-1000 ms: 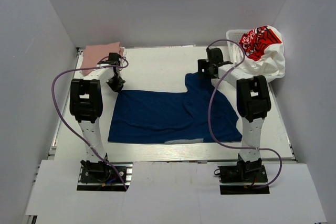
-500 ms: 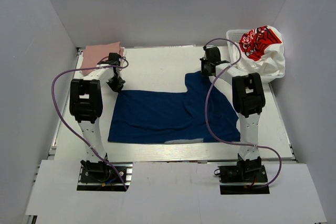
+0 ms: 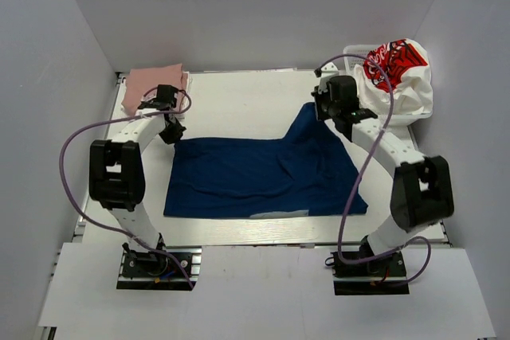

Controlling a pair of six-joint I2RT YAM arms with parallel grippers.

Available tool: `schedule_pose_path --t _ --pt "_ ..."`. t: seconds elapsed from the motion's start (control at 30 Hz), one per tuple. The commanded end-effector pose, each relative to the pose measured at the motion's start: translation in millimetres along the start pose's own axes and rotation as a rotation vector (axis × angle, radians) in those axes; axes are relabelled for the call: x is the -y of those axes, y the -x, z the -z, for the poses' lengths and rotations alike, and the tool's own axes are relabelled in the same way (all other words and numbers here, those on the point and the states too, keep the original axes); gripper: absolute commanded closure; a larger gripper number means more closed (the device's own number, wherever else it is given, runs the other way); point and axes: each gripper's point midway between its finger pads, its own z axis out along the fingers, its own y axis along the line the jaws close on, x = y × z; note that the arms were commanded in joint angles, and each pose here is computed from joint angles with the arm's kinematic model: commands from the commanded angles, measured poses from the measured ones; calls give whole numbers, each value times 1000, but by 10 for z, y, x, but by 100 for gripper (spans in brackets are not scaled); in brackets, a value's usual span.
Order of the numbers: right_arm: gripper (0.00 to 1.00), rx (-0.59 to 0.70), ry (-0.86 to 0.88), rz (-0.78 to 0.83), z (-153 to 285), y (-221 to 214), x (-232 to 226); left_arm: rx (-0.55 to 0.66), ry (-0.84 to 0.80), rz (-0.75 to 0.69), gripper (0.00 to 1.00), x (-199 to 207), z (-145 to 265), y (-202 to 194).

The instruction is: Fold and stack the t-shirts

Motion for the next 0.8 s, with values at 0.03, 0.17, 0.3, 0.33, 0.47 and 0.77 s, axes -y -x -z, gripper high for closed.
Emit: schedule_pose_path --t 0.03,0.17,0.3,0.33,0.47,0.77 --pt "100 81 40 77 369 59 -100 109 -139 -35 100 117 373 198" --pt "100 121 50 74 747 -48 -142 165 -155 -40 100 -1 565 216" --pt "100 155 18 48 1033 -94 -88 162 -129 -13 100 -183 585 65" --pt "100 154 22 30 1105 -193 -109 160 -129 0 100 -211 596 31" --pt "100 183 48 -25 1322 -318 -178 172 -96 26 100 -354 521 -78" --pt "100 51 -11 -186 1609 -998 -160 134 -116 62 100 -484 585 -351"
